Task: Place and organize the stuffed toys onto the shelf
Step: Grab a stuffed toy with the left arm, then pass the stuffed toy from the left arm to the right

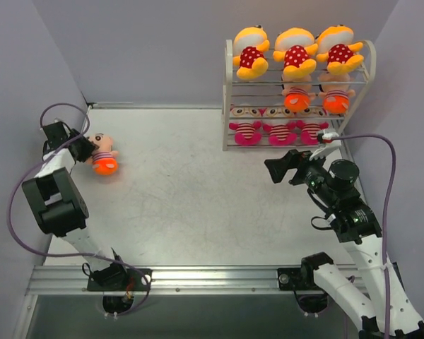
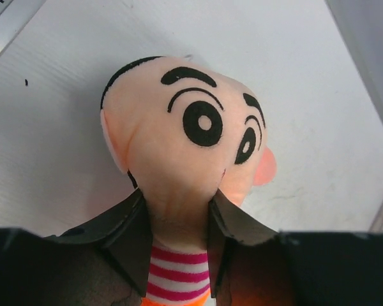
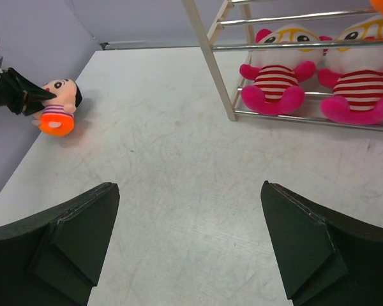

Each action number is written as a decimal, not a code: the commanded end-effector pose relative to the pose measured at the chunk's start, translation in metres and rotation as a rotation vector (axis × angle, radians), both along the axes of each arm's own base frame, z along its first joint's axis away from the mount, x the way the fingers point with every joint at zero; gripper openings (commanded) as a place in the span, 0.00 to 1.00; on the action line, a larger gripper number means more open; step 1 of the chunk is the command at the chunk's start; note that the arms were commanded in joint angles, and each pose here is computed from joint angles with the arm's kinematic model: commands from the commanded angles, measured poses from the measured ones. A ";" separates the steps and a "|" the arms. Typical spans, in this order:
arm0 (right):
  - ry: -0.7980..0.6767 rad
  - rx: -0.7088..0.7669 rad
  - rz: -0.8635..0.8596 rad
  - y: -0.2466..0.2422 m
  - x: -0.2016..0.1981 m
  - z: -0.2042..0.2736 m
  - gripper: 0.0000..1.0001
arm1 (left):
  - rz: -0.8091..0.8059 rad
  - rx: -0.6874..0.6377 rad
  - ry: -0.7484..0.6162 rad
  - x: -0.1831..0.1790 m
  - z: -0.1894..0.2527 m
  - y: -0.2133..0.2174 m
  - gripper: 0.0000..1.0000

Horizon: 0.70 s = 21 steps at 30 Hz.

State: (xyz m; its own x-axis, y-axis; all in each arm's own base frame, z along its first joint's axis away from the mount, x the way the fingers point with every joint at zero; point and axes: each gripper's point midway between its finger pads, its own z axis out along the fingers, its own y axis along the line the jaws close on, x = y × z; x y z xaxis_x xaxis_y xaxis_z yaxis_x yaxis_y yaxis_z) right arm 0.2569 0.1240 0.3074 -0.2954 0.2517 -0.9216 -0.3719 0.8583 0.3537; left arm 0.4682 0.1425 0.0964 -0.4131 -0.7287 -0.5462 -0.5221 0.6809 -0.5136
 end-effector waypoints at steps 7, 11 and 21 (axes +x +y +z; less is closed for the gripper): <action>0.095 0.025 0.146 0.059 0.007 -0.027 0.99 | 0.059 -0.045 -0.220 -0.046 0.113 -0.064 0.17; 0.087 0.041 0.184 0.095 0.000 -0.037 0.99 | 0.006 -0.054 -0.235 -0.075 0.121 -0.112 0.16; 0.087 0.078 0.280 0.199 -0.018 -0.058 0.97 | -0.102 -0.118 -0.367 -0.141 0.163 -0.186 0.16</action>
State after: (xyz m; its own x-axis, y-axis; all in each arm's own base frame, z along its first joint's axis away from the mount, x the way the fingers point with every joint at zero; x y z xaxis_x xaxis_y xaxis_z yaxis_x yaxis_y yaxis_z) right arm 0.2279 0.3013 0.2168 -0.5259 0.0685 -0.8478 -0.5705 0.7109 0.4114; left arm 0.3408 -0.0405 0.2418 -0.3289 -0.7349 -0.5930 -0.2338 0.6718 -0.7029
